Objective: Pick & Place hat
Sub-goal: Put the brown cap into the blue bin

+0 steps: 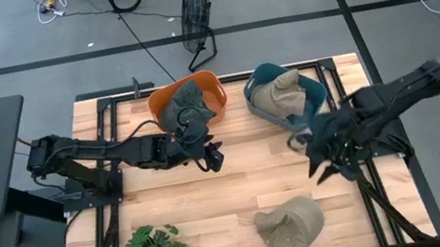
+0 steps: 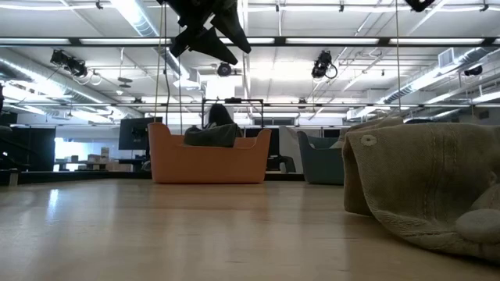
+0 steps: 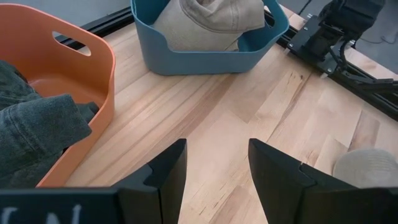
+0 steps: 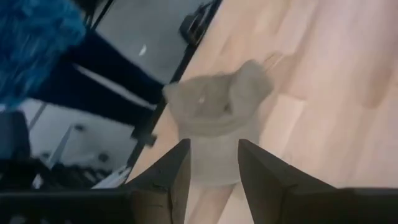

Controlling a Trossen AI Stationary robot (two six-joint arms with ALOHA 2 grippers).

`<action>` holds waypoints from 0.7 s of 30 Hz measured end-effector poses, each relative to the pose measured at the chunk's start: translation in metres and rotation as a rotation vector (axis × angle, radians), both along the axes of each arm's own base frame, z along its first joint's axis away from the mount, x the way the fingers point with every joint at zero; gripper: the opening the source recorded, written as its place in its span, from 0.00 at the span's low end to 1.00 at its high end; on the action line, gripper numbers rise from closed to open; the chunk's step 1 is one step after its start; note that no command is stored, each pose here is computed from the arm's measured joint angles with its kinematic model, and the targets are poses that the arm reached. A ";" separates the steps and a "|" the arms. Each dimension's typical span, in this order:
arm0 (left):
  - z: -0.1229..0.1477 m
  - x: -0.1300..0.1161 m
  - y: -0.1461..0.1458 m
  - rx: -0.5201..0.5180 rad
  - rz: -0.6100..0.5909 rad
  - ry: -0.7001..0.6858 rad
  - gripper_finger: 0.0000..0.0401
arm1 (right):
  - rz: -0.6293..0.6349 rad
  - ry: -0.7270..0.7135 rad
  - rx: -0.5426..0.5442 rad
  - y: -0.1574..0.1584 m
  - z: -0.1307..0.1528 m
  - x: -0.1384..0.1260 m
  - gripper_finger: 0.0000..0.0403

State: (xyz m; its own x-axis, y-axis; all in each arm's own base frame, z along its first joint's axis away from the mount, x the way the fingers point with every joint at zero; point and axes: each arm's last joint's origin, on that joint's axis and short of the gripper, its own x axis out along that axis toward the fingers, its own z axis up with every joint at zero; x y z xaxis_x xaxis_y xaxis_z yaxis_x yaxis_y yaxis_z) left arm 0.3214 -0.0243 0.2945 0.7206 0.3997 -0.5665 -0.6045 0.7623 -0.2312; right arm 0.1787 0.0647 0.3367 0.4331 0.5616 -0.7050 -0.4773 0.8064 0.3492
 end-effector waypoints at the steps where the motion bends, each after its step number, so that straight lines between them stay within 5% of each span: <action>1: 0.000 0.000 0.000 -0.001 0.002 -0.001 0.44 | 0.013 0.013 -0.009 0.005 -0.002 0.002 0.33; 12: 0.000 0.000 0.000 -0.034 0.005 -0.011 0.44 | -0.164 0.231 -0.009 0.034 -0.031 0.032 0.44; 21: 0.000 0.000 -0.001 -0.038 -0.018 -0.004 0.44 | -0.358 0.240 -0.045 0.072 -0.061 0.064 0.52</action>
